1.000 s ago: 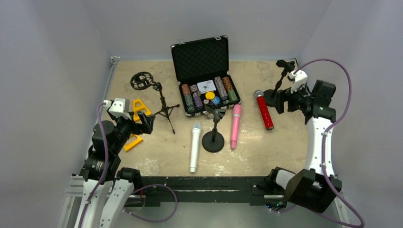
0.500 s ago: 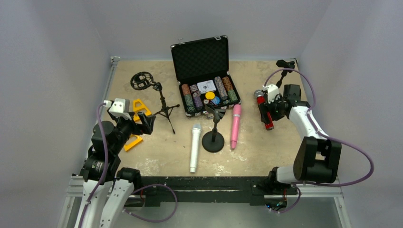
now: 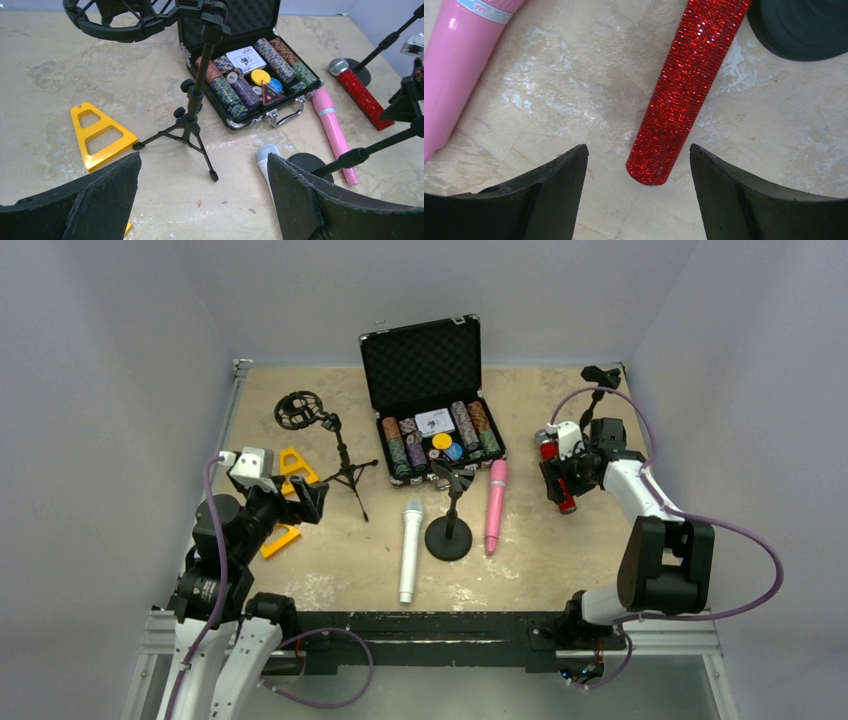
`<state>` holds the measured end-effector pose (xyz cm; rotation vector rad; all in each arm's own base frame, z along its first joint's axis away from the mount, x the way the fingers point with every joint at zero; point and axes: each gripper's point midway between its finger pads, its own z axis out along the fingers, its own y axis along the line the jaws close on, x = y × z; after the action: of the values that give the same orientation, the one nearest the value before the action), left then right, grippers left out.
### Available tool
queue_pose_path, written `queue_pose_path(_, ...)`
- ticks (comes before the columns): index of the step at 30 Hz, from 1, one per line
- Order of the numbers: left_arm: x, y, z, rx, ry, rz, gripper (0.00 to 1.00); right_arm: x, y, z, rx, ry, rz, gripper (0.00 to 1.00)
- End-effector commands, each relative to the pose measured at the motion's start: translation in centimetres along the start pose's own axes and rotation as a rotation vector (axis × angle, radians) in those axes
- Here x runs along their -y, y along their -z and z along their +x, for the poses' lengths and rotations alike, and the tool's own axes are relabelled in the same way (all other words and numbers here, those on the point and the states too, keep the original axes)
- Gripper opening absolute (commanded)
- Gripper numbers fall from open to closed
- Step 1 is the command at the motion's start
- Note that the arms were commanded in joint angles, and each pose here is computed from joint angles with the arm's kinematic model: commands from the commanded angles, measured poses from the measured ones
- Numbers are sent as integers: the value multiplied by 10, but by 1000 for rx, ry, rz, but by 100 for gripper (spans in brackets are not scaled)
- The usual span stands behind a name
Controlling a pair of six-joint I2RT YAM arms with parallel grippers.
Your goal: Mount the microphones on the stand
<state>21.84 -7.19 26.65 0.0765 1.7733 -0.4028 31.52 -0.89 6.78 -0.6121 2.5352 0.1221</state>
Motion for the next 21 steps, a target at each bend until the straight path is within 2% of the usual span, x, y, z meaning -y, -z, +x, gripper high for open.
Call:
queue_pose_path(1,27,4,-20,47,29,130,100,-14,16,-25,79,10,-83,77)
queue_pose_path(7,65,5,-16,-1,29,365,100,-33,39,-43,179,37,-157,77)
queue_pose_path(13,102,7,-16,-89,133,590,100,-73,75,-61,325,112,-320,77)
queue_pose_path(17,117,4,-5,-220,229,685,100,-125,108,-62,483,289,-534,77)
queue_pose_path(21,132,5,20,-372,241,685,100,-147,119,-63,566,360,-583,79)
